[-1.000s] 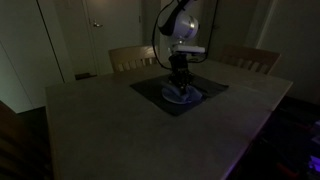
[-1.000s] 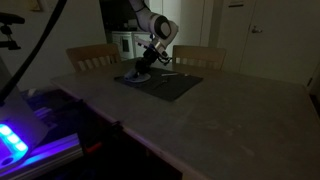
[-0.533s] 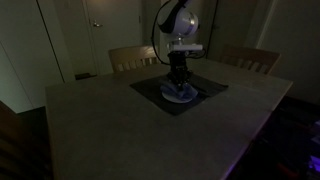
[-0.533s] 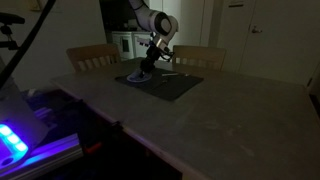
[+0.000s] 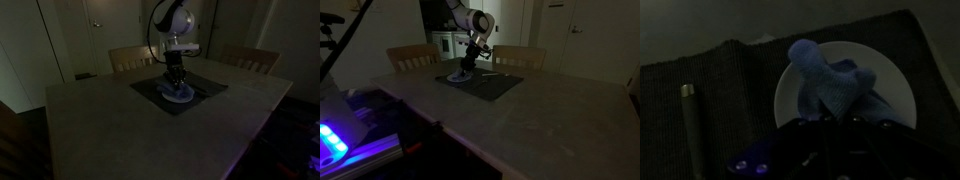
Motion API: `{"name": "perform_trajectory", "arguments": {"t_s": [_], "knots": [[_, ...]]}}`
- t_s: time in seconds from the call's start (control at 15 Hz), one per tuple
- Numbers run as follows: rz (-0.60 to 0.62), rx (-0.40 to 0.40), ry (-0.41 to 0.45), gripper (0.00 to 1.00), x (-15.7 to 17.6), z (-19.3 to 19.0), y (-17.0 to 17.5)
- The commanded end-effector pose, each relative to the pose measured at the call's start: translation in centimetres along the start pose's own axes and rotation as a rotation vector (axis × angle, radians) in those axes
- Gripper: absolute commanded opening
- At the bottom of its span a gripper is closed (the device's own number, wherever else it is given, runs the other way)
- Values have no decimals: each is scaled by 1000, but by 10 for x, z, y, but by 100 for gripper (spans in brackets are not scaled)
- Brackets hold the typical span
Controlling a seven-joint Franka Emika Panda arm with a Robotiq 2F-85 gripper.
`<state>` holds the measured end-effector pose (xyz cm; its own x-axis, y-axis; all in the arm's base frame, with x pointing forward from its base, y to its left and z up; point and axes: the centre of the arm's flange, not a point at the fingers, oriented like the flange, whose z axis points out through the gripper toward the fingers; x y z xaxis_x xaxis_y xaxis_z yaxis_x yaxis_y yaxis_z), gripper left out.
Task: Use the blue towel to wipe the white plate
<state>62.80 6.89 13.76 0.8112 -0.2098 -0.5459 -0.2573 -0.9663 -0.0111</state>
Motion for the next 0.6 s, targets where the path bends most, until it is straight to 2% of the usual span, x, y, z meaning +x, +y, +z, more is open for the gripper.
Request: {"name": "perform_trajectory", "arguments": {"t_s": [0.0,0.33,0.53], "knots": [[-92,14,27,2,13,4,-8],[-318,42,12,2,18,5,-27],[-430,50,-76,2,15,12,-32]]}}
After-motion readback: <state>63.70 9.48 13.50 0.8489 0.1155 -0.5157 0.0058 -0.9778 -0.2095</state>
